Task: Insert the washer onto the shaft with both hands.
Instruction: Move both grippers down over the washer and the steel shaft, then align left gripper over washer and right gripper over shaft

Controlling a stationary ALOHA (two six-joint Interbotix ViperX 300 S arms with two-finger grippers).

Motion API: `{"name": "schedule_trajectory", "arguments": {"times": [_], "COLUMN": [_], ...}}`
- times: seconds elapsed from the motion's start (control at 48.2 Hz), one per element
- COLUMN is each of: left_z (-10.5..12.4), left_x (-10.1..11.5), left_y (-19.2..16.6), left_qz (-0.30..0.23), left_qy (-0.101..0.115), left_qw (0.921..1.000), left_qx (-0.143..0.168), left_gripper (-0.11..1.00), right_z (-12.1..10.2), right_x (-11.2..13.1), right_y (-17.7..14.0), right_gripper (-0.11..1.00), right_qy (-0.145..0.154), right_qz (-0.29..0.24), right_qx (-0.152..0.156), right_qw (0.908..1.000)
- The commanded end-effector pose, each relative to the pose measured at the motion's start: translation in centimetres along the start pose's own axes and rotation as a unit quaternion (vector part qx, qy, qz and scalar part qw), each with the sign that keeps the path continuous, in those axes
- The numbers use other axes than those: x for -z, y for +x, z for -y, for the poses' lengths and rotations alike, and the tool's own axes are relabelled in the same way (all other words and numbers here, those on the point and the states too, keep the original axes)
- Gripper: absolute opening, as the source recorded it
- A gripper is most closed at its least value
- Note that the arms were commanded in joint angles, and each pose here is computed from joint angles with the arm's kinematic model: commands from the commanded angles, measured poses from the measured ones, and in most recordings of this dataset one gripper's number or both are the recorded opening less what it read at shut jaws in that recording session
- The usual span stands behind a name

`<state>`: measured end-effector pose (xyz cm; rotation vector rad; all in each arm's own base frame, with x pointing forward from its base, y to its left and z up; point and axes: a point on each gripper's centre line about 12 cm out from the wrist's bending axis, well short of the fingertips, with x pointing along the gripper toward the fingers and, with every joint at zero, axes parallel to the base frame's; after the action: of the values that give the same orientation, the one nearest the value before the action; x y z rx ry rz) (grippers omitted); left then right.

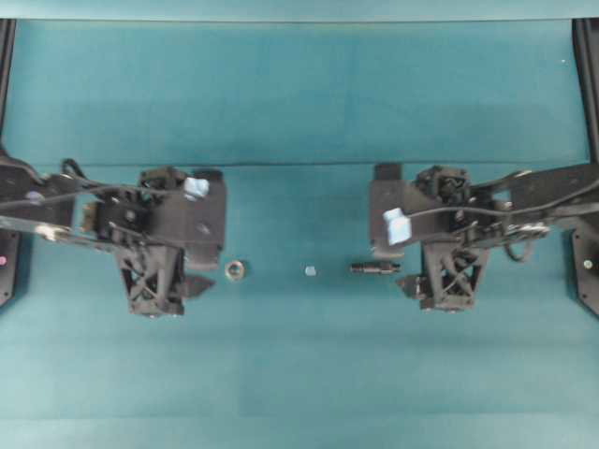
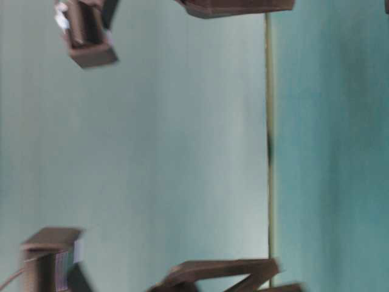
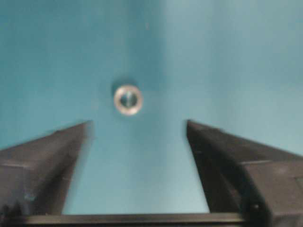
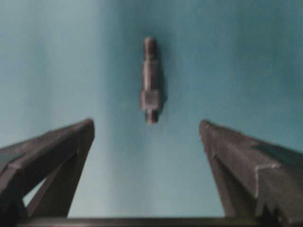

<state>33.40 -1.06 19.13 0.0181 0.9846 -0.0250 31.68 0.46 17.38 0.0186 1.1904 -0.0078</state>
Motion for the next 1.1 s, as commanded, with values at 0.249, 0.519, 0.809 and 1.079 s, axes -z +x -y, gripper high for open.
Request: {"name": "schedule_trajectory", "arguments": {"times": [0.249, 0.519, 0.809, 1.079], "left_z": [0.0, -0.1, -0.1, -0.2], "left_x": [-0.3, -0.1, 0.5, 0.1], "left_y": [1.2, 2.0, 3.9, 5.3], "left_qz": [-0.012, -0.021, -0.039, -0.038], "left_qy": [0.002, 0.004, 0.003, 0.002], "left_qw": [0.9999, 0.9998, 0.9992, 0.9993], "left_qx": [0.000, -0.001, -0.002, -0.002], "left_gripper": [0.88, 0.88, 0.88, 0.88], "right_z": [-0.1, -0.1, -0.2, -0.2], "right_x": [-1.1, -1.0, -0.7, -0.6], "right_y": [0.6, 1.4, 2.6, 3.7], "right_gripper": [0.83, 0.82, 0.81, 0.81], "right_qy": [-0.010, -0.011, -0.013, -0.012], "right_qz": [0.011, 0.025, 0.014, 0.012], "right_qx": [0.002, 0.001, 0.001, 0.001], "right_qw": [0.9999, 0.9996, 0.9998, 0.9999]}}
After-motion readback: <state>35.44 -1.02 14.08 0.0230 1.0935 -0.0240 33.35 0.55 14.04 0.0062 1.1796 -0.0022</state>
